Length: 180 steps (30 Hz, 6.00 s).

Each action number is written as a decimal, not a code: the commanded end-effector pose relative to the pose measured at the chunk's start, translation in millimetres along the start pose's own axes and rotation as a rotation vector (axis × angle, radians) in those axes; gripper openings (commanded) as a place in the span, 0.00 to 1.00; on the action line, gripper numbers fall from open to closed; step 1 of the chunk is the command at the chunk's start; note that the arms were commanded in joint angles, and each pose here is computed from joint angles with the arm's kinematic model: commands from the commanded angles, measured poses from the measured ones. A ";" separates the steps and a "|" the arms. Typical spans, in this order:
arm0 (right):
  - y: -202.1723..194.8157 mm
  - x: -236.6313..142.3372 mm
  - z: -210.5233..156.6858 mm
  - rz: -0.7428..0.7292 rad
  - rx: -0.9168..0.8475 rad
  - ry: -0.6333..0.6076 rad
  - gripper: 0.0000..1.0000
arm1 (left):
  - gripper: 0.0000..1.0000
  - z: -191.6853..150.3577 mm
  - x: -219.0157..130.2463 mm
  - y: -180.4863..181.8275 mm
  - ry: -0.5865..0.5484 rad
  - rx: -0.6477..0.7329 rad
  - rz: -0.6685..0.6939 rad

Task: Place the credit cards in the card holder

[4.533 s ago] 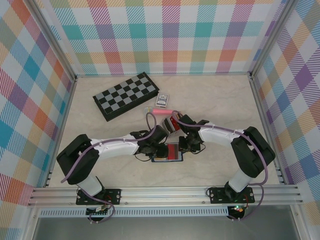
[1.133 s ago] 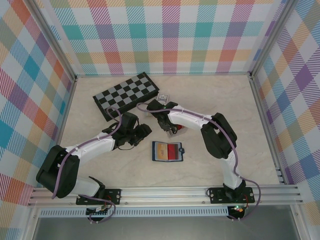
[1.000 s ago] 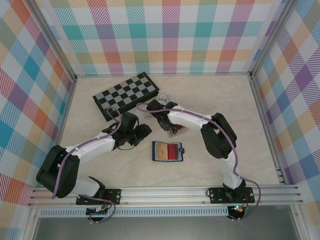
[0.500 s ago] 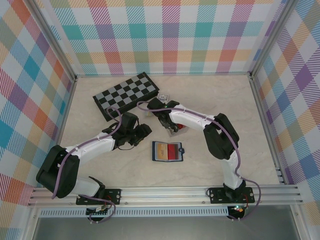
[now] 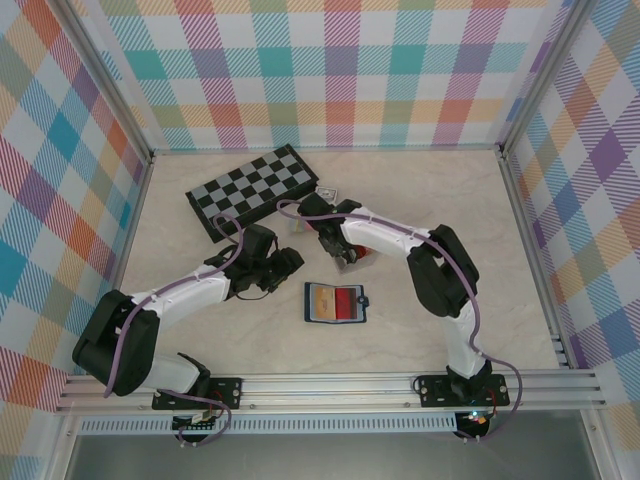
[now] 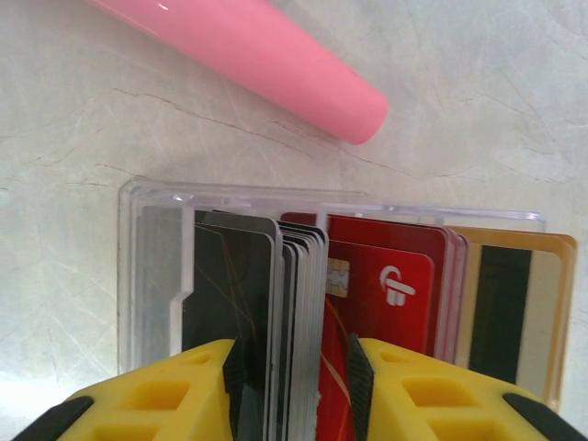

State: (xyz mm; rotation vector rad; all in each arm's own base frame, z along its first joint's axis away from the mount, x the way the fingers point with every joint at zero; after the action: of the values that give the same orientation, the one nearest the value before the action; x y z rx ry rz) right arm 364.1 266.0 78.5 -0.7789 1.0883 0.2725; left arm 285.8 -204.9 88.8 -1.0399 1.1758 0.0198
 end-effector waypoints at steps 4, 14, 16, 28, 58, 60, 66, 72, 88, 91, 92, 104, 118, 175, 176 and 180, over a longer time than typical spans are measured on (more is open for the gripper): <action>4.2 16.4 -6.7 -0.002 -0.014 0.043 0.39 | 0.60 1.8 2.8 -3.2 0.012 -0.001 0.003; -22.6 -11.1 -2.7 -0.081 -0.022 -0.011 0.31 | 0.60 1.6 0.9 -3.1 0.011 0.001 0.003; -26.2 -10.6 -4.7 -0.102 -0.029 0.000 0.28 | 0.60 1.8 0.4 -3.3 0.009 0.002 0.003; -35.4 -16.9 -6.0 -0.102 -0.004 -0.014 0.15 | 0.60 1.2 1.3 -0.9 0.011 0.001 0.008; -22.5 20.3 -14.7 -0.040 0.021 0.072 0.39 | 0.61 -0.6 5.8 -6.3 0.034 0.009 0.009; -29.3 16.2 -14.6 -0.072 0.021 0.060 0.37 | 0.61 -0.6 5.8 -6.5 0.034 0.009 0.008; -43.2 1.9 -12.5 -0.119 0.018 0.010 0.32 | 0.61 -0.5 7.5 -8.6 0.038 0.010 0.006; -49.1 -1.4 -15.2 -0.139 0.012 0.008 0.33 | 0.61 -0.8 7.4 -7.3 0.039 0.009 0.007; -47.5 8.1 -24.2 -0.090 0.031 0.040 0.16 | 0.61 -1.4 7.3 -4.2 0.038 0.008 0.011; -42.7 10.4 -25.7 -0.067 0.030 0.050 0.16 | 0.61 -1.4 7.3 -3.3 0.037 0.008 0.012; -39.7 10.5 -25.6 -0.048 0.029 0.050 0.14 | 0.62 -1.5 7.2 -3.7 0.038 0.009 0.011; -22.3 -0.2 -23.2 0.089 0.074 0.025 0.10 | 0.62 -1.7 10.2 -7.2 0.046 0.009 0.011; -21.0 -38.4 -12.7 0.205 0.128 -0.037 0.08 | 0.62 -1.6 11.3 -8.0 0.047 0.008 0.012; 6.8 -29.8 -3.6 0.548 0.262 0.012 0.44 | 0.62 -5.8 14.8 -10.3 0.062 0.022 0.029; 5.3 -32.2 -3.4 0.547 0.265 0.009 0.44 | 0.62 -6.1 15.1 -9.8 0.064 0.022 0.030; 5.5 -37.0 -1.6 0.562 0.267 0.001 0.43 | 0.62 -6.7 16.5 -11.3 0.069 0.022 0.028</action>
State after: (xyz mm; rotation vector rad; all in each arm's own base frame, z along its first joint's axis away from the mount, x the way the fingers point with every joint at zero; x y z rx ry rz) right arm 342.6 269.1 82.5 -0.2762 1.3360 0.5567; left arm 292.8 -218.4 80.2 -1.0300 1.2377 0.0107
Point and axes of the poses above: each hand's point on the last joint's axis, 136 mm out from that joint toward the fingers, its own x axis out along the fingers, its own y axis along the line the jaws close on, z = x × y, the point moved 1 cm from there along -x, back along the fingers, and after that the axes turned 12 degrees about -x, right-handed, at the moved point
